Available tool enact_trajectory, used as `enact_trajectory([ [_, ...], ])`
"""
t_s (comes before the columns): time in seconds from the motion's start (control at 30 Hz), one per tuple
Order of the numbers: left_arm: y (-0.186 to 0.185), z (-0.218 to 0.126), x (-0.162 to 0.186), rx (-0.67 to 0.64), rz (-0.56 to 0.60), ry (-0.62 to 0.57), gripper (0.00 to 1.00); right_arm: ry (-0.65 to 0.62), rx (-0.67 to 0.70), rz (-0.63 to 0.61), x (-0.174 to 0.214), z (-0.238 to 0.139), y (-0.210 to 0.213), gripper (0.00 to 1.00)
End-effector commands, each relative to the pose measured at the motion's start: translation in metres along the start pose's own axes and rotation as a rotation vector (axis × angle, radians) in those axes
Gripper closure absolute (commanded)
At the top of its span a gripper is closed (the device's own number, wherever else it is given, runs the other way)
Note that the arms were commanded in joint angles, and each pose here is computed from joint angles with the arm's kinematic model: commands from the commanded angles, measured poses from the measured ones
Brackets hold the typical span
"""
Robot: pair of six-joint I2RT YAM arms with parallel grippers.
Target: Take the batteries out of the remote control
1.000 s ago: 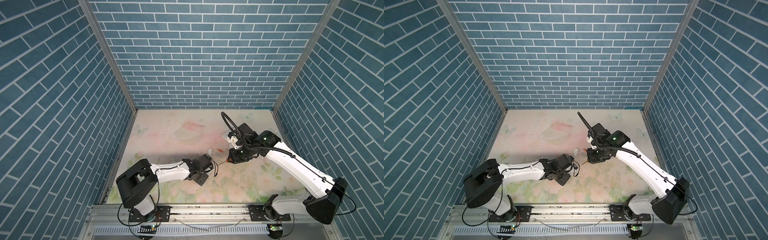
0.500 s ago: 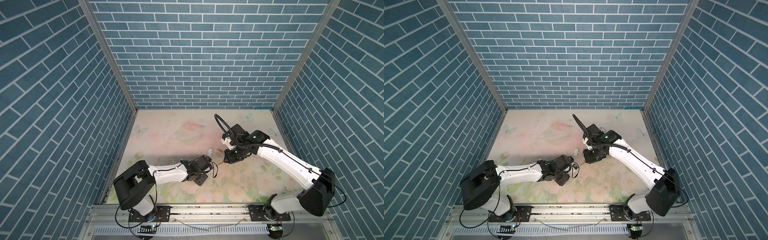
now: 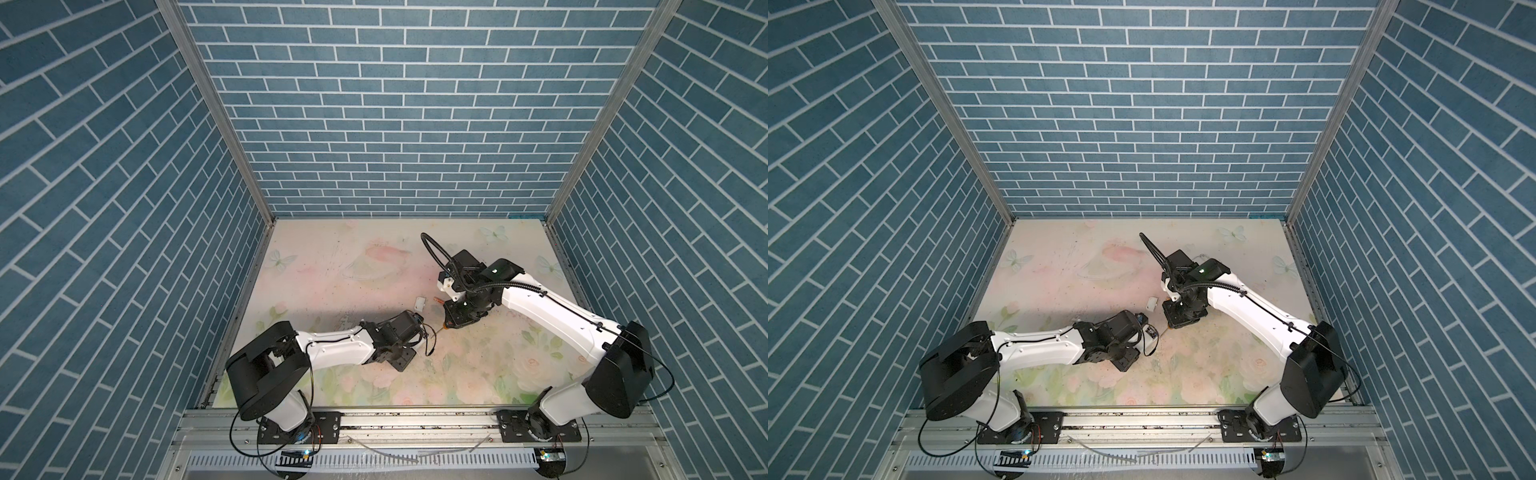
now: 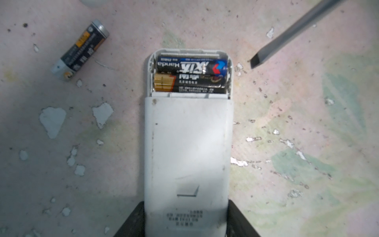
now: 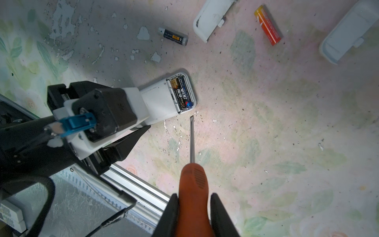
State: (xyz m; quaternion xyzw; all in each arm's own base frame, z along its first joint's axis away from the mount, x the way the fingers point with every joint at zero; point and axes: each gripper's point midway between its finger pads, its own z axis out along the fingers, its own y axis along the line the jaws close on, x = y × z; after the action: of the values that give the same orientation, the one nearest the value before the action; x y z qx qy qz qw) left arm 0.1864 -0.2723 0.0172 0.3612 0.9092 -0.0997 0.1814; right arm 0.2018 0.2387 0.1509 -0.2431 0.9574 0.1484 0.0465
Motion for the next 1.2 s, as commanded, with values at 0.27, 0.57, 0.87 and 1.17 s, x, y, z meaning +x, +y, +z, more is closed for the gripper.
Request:
enact_trajectory([
  [0.27, -0.005, 0.011, 0.035, 0.038, 0.008, 0.109, 0.45, -0.046, -0.019, -0.068, -0.017, -0.013, 0.009, 1.00],
  [0.57, -0.006, 0.011, 0.034, 0.043, 0.009, 0.104, 0.46, -0.042, -0.027, -0.072, -0.019, -0.007, 0.010, 1.00],
  [0.87, -0.007, 0.010, 0.034, 0.050, 0.005, 0.103, 0.46, -0.026, -0.020, -0.070, -0.017, -0.001, 0.007, 1.00],
  [1.17, -0.009, 0.011, 0.033, 0.059, 0.003, 0.099, 0.47, -0.018, -0.026, -0.066, -0.016, 0.006, 0.007, 1.00],
])
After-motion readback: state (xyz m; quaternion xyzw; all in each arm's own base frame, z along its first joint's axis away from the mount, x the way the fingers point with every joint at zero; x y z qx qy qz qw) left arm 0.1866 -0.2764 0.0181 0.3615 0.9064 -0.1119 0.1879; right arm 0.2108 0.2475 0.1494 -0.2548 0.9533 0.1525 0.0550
